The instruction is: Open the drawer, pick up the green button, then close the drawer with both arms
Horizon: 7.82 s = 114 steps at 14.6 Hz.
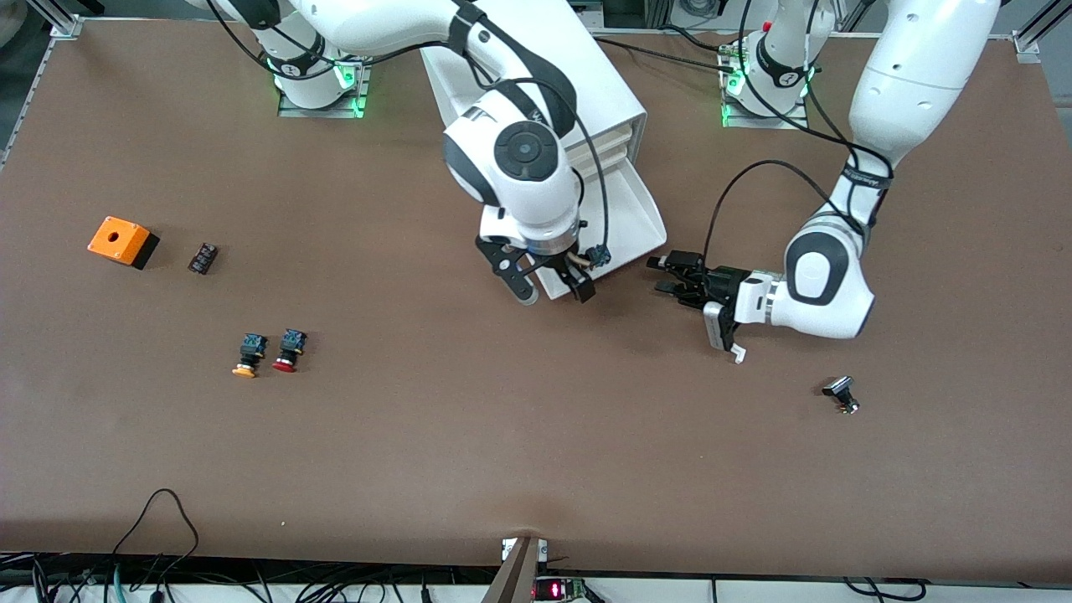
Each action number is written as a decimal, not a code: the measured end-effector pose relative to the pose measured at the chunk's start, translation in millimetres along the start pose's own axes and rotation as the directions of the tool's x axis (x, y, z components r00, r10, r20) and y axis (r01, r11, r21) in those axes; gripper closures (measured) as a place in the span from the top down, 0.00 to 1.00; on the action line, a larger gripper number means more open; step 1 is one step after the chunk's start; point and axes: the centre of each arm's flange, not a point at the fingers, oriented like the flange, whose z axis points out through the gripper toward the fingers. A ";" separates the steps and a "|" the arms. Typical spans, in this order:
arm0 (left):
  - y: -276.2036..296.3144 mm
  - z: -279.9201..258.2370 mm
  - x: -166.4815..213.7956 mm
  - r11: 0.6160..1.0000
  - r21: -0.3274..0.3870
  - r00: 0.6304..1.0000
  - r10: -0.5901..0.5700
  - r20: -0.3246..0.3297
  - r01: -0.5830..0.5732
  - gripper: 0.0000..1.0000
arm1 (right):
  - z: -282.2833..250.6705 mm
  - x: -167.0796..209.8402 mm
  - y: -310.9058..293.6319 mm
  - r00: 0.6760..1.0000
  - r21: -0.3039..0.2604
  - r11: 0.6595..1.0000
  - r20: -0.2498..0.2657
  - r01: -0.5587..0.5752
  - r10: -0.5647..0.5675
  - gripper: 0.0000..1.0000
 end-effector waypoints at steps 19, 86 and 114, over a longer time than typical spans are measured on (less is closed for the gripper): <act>227.5 -155.7 65.3 0.523 0.811 0.806 -0.580 0.113 0.263 1.00 | 100.1 -66.7 18.3 0.999 -0.033 0.999 -0.005 -0.036 0.036 0.44; 177.4 280.0 -8.0 0.155 0.635 0.533 -0.708 -0.463 0.757 0.99 | -276.6 452.5 213.6 0.562 -0.088 0.563 -0.038 0.822 -0.827 1.00; 276.8 -112.3 77.5 0.277 0.825 0.826 -0.446 -0.344 0.493 0.99 | -357.9 399.8 293.9 0.676 -0.113 0.673 -0.005 0.731 -0.736 1.00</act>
